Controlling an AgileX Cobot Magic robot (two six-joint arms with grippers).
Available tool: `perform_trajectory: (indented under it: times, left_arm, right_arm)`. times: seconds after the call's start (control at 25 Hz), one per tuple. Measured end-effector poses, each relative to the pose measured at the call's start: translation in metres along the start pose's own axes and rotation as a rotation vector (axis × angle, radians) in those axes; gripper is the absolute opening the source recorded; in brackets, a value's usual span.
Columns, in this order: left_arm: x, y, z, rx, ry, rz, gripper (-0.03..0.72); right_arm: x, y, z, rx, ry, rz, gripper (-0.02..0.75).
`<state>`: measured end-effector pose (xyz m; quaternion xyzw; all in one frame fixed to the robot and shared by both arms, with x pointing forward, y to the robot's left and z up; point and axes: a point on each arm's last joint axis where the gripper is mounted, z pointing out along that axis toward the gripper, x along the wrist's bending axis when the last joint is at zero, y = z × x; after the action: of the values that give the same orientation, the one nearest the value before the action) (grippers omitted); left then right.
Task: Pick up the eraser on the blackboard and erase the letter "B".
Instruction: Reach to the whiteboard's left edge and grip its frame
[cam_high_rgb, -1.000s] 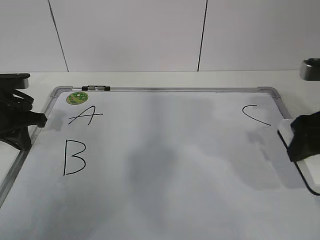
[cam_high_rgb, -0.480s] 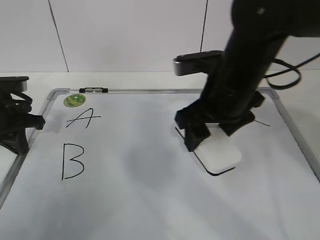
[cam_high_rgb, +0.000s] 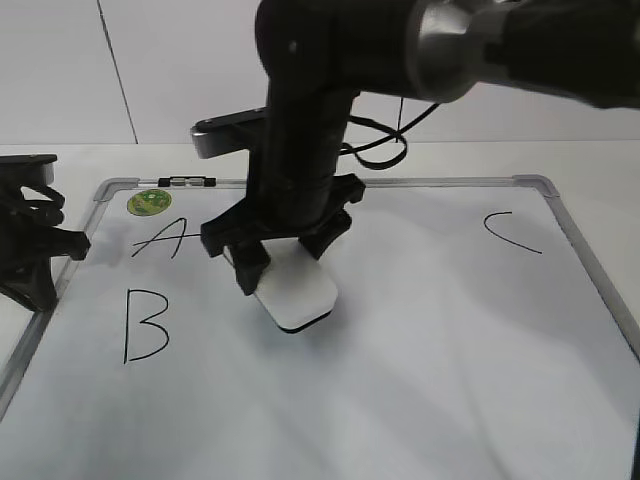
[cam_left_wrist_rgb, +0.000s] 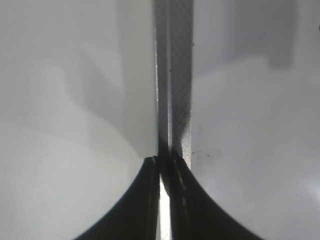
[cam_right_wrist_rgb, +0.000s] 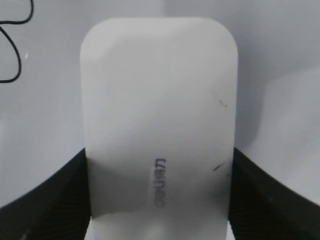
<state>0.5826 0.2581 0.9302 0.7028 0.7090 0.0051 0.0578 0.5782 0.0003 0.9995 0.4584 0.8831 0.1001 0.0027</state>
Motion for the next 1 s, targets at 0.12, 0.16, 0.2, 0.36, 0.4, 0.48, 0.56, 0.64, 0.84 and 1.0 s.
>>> perform_trajectory:
  times: [0.12,0.16,0.2,0.36,0.4,0.48,0.56,0.64,0.84,1.0]
  left_arm:
    - [0.000,0.000,0.000,0.002,0.000,0.000,0.017]
    - [0.000,0.000,0.000,0.002,0.000,0.000,0.017]
    - [0.000,0.000,0.000,0.002,0.000,0.000,0.017]
    - [0.000,0.000,0.000,0.004,-0.001,-0.001,0.017]
    - [0.000,0.000,0.000,0.004,-0.001,-0.001,0.017]
    - [0.000,-0.001,0.000,0.006,-0.002,-0.002,0.017]
    - [0.000,-0.001,0.000,0.006,-0.002,-0.002,0.017]
    - [0.000,-0.001,0.000,0.008,-0.002,-0.002,0.018]
    - [0.000,-0.001,0.000,0.008,-0.002,-0.002,0.020]
    - [0.000,-0.001,0.000,0.014,0.000,-0.001,0.020]
  right_arm:
    - [0.018,0.007,0.013,0.008,0.024,-0.027,0.557]
    - [0.023,0.007,0.018,0.016,0.032,-0.033,0.557]
    - [0.029,0.007,0.025,0.028,0.040,-0.043,0.557]
    - [0.048,0.010,0.044,0.052,0.052,-0.075,0.557]
    - [0.052,0.011,0.050,0.057,0.054,-0.083,0.557]
    - [0.060,0.012,0.055,0.060,0.056,-0.099,0.557]
    - [0.065,0.014,0.057,0.054,0.056,-0.111,0.557]
    - [0.069,0.014,0.059,0.063,0.051,-0.122,0.557]
    - [0.076,0.014,0.061,0.065,0.027,-0.152,0.557]
    - [0.087,0.011,0.062,0.063,0.013,-0.184,0.557]
